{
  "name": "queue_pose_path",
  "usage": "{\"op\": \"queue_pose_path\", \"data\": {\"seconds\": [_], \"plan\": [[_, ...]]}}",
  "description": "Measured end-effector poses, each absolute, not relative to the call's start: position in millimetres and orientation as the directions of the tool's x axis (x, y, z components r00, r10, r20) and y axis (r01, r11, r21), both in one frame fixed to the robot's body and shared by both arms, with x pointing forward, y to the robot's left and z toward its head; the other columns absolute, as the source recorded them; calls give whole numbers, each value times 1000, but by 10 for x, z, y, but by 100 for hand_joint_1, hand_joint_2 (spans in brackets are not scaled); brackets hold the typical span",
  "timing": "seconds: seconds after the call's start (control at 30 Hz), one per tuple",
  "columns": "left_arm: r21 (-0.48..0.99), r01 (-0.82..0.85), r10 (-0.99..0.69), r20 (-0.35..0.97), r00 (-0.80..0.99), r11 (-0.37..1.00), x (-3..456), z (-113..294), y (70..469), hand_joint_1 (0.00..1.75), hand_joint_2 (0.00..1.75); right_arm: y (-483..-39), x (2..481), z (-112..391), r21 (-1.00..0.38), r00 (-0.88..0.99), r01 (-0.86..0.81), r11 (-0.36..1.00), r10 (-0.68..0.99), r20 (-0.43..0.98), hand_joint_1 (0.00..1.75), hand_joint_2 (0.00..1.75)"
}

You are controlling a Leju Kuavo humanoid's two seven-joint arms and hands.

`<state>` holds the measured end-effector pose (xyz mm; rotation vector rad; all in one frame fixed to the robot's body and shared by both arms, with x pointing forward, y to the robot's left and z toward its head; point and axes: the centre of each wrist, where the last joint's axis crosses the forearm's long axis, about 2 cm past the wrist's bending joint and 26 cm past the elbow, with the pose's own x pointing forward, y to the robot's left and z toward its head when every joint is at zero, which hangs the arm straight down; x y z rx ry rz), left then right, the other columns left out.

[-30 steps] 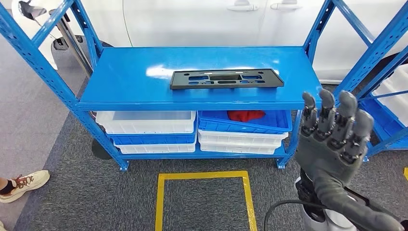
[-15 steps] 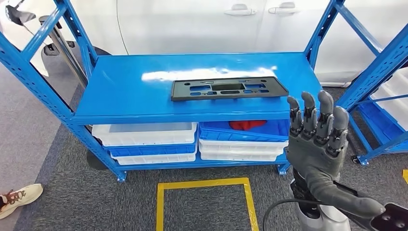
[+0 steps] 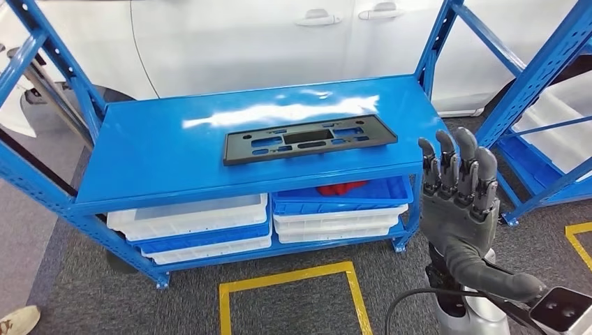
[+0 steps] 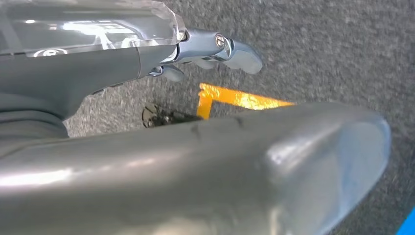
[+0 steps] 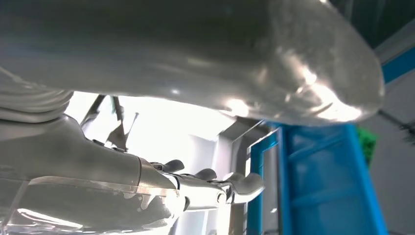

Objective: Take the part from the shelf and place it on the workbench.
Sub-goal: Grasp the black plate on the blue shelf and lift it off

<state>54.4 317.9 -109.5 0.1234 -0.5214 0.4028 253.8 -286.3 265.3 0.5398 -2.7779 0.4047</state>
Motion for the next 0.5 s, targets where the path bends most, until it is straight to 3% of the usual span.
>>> {"op": "queue_pose_path", "data": {"seconds": [0.5], "plan": [[19, -408, 343, 509, 790, 913, 510, -1099, 3192, 0, 0, -2771, 2602, 2527, -199, -890, -354, 914, -264, 373, 0, 0]]}}
